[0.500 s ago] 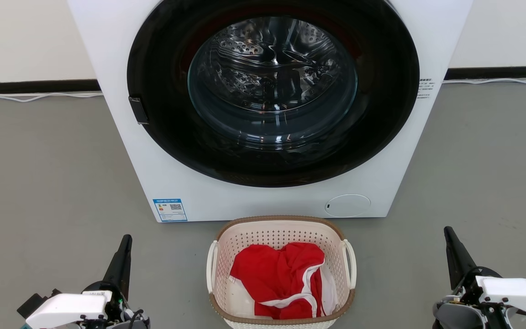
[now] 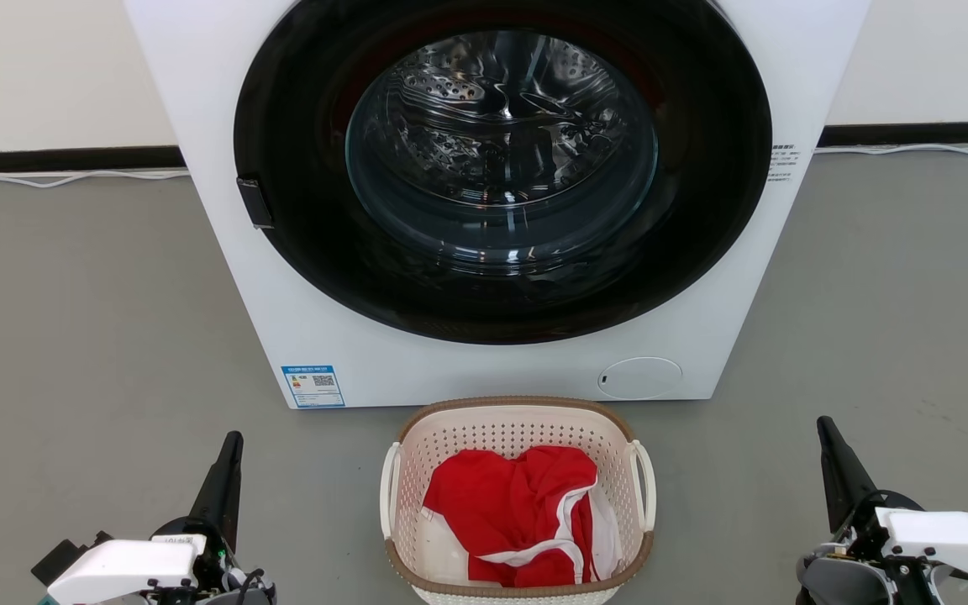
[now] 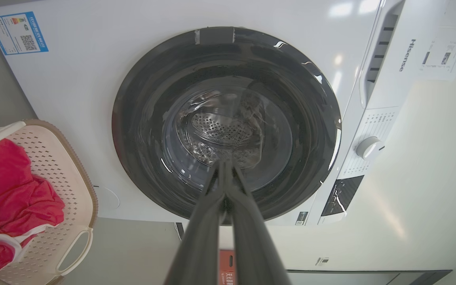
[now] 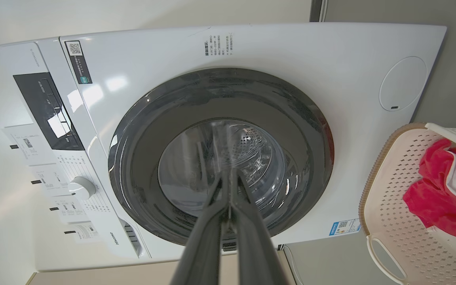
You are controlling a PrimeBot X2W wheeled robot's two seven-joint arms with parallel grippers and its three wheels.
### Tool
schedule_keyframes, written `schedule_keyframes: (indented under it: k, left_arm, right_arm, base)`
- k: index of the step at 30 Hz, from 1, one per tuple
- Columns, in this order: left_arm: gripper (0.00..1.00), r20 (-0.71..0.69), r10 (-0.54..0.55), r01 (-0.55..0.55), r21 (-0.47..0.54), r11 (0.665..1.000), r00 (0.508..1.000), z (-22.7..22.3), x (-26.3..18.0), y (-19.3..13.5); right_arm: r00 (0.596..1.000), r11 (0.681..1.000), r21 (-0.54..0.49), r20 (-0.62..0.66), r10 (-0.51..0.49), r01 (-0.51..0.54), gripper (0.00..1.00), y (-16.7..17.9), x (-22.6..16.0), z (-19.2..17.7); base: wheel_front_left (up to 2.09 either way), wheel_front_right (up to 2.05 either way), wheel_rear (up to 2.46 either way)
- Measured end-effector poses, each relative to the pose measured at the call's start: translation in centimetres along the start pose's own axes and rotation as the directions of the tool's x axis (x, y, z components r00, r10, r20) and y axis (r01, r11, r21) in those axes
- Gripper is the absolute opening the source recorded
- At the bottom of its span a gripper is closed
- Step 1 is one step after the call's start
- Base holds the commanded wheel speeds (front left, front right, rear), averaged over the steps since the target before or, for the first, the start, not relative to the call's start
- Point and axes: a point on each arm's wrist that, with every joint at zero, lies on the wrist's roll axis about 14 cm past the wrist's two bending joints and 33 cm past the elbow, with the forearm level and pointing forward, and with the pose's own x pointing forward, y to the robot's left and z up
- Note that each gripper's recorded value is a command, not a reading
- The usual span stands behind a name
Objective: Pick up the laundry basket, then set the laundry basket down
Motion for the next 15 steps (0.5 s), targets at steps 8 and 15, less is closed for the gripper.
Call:
schedule_keyframes:
  k: [8, 15]
  left_arm:
    - [0.0, 0.0, 0.0, 0.0, 0.0, 1.0, 1.0, 0.0, 0.0, 0.0]
    - [0.0, 0.0, 0.0, 0.0, 0.0, 1.0, 1.0, 0.0, 0.0, 0.0]
  right_arm:
    - [1.0, 1.0, 0.0, 0.0, 0.0, 0.0, 0.0, 0.0, 0.0, 0.0]
    - [1.0, 1.0, 0.0, 0.0, 0.0, 0.0, 0.0, 0.0, 0.0, 0.0]
  base:
    - [0.0, 0.0, 0.0]
    - [0.0, 0.0, 0.0]
